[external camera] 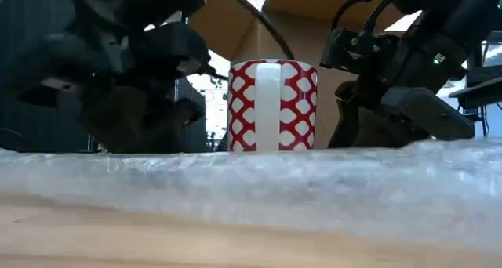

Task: Wrap mug
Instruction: Wrap the red mug with the bubble wrap

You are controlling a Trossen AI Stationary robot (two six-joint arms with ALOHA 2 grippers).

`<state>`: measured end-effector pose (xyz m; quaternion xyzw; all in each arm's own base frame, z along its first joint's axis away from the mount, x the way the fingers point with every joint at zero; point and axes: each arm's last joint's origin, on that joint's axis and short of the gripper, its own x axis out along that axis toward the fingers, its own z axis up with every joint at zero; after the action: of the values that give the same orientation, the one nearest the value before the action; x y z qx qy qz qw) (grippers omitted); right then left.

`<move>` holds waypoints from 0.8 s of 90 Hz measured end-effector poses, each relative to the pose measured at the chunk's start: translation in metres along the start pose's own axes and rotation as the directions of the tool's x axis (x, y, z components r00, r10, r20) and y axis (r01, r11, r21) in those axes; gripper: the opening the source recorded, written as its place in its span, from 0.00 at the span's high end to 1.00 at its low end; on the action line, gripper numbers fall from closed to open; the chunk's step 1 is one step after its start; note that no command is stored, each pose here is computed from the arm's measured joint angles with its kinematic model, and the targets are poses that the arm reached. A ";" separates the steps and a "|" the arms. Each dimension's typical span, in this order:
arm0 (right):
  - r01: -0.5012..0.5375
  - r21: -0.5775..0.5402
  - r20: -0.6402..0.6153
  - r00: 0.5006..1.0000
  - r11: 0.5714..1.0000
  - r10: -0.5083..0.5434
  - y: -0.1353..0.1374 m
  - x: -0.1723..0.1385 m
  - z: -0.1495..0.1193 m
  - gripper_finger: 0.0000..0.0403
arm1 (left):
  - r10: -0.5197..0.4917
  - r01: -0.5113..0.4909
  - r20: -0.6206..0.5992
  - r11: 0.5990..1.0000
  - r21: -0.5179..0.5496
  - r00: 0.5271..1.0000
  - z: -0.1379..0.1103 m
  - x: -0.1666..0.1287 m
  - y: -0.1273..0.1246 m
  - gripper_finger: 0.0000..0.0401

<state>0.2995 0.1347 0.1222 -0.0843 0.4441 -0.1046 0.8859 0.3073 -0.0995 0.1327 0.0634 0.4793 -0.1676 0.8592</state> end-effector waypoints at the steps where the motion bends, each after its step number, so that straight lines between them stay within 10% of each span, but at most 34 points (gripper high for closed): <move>1: 0.000 0.000 0.000 1.000 1.000 0.000 0.000 0.000 0.000 0.40 | 0.002 -0.002 0.003 1.000 0.000 1.000 0.000 0.000 0.000 0.64; 30: 0.000 -0.002 0.002 1.000 1.000 0.000 0.000 0.000 0.000 0.40 | 0.053 -0.054 -0.023 0.998 -0.023 0.998 0.000 -0.004 0.006 0.64; 46: 0.000 0.000 0.003 1.000 1.000 0.000 0.000 0.000 0.000 0.40 | 0.104 -0.133 -0.236 0.985 -0.108 0.966 0.017 -0.060 0.004 0.64; 72: 0.002 0.007 0.001 1.000 1.000 -0.002 0.000 0.000 0.000 0.40 | 0.272 -0.336 -0.205 0.841 -0.423 0.940 -0.029 -0.139 0.003 0.64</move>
<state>0.2995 0.1346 0.1225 -0.0818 0.4430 -0.1069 0.8863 0.2174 -0.0576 0.2350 -0.0514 0.5465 0.0918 0.8308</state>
